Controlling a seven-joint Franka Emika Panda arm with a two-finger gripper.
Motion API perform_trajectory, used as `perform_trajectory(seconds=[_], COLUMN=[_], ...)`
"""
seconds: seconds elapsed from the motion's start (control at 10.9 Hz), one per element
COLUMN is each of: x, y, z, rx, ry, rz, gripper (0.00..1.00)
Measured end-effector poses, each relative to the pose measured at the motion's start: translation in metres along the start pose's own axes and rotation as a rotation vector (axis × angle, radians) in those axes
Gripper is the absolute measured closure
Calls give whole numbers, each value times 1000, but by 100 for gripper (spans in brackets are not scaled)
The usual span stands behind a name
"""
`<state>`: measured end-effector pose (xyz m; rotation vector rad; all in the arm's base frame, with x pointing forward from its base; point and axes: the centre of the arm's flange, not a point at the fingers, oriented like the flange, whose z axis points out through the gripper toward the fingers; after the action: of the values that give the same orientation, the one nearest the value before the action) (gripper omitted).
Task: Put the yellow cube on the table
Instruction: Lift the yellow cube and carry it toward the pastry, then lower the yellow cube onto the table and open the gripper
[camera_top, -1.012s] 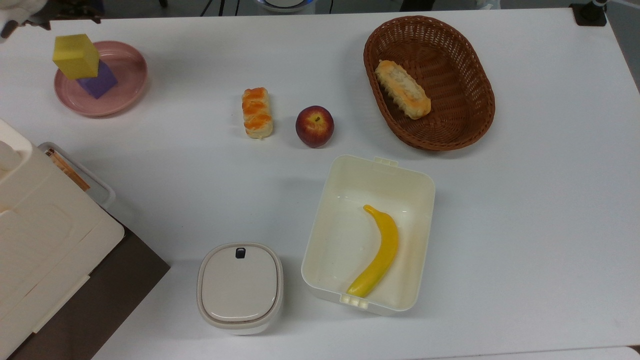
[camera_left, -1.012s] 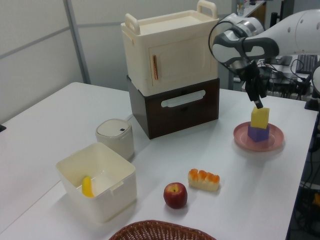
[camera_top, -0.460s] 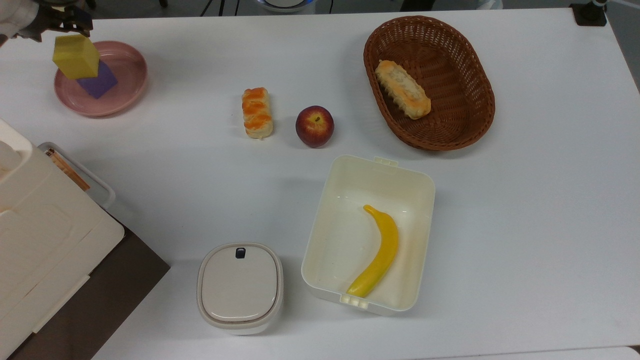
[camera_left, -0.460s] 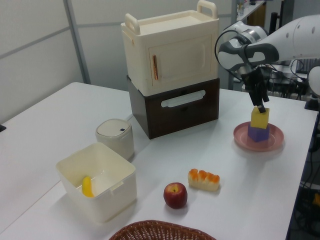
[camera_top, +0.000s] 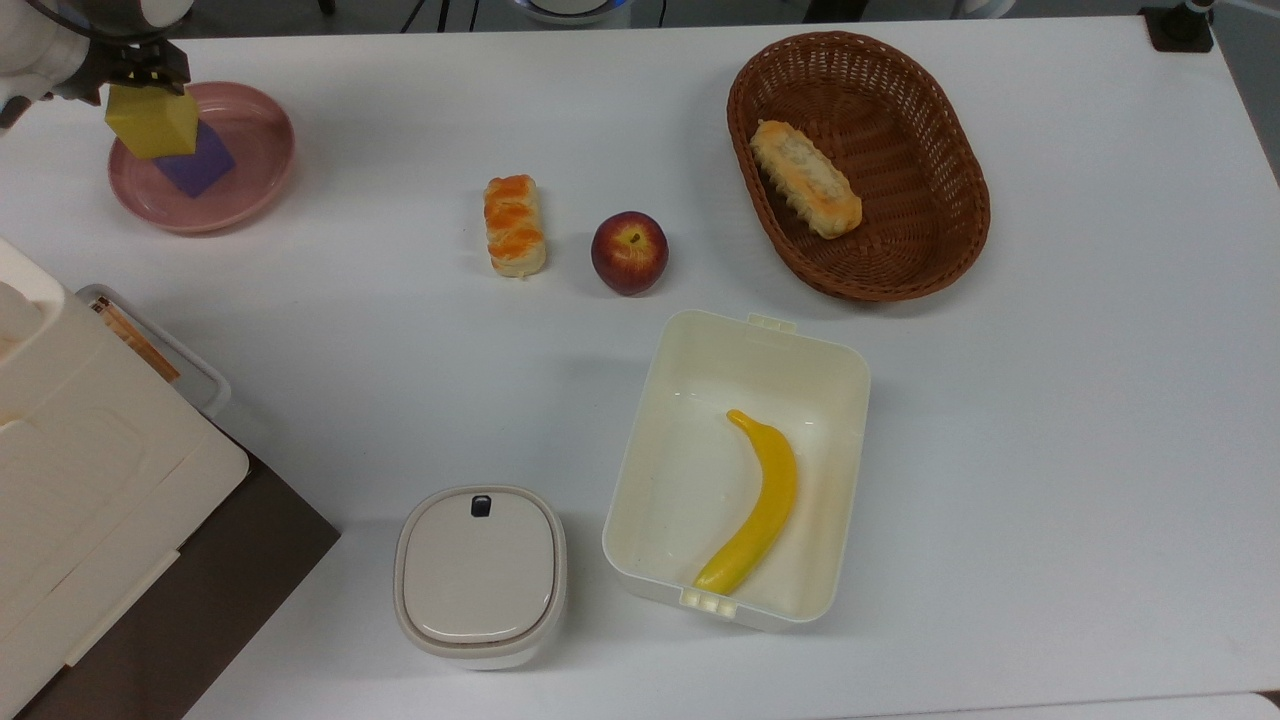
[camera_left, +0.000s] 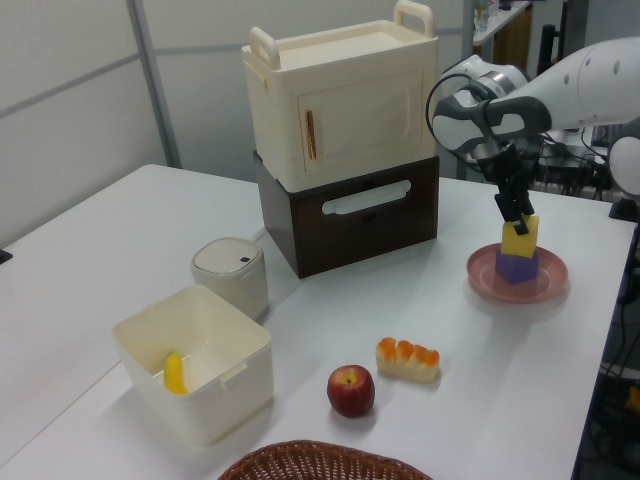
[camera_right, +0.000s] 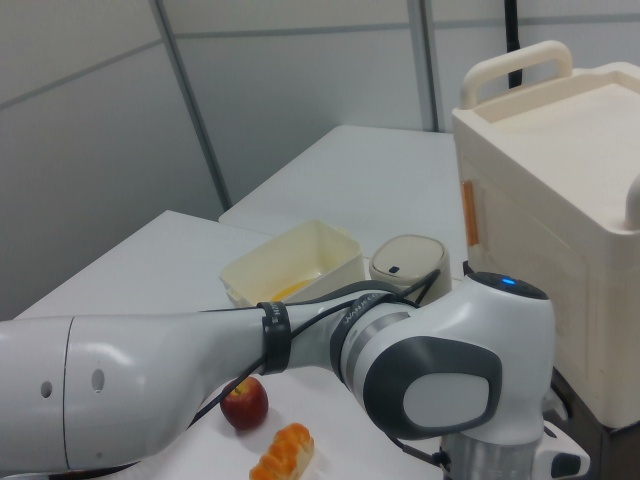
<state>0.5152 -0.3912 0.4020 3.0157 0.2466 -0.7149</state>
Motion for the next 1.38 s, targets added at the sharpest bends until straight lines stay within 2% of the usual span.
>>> perform_trajectory(seconds=[0.09, 0.28, 0.55, 0.83, 1.01, 1.38], x=[2, 5, 8, 19, 41, 100], y=[-2, -6, -22, -64, -104, -205], z=[-1, -7, -28, -62, -79, -95], rx=[-2, -9, -30, -41, -36, -33], ry=[2, 10, 33, 54, 86, 107], rz=[-6, -13, -34, -86, -104, -123], gripper=[18, 47, 48, 48, 48, 48])
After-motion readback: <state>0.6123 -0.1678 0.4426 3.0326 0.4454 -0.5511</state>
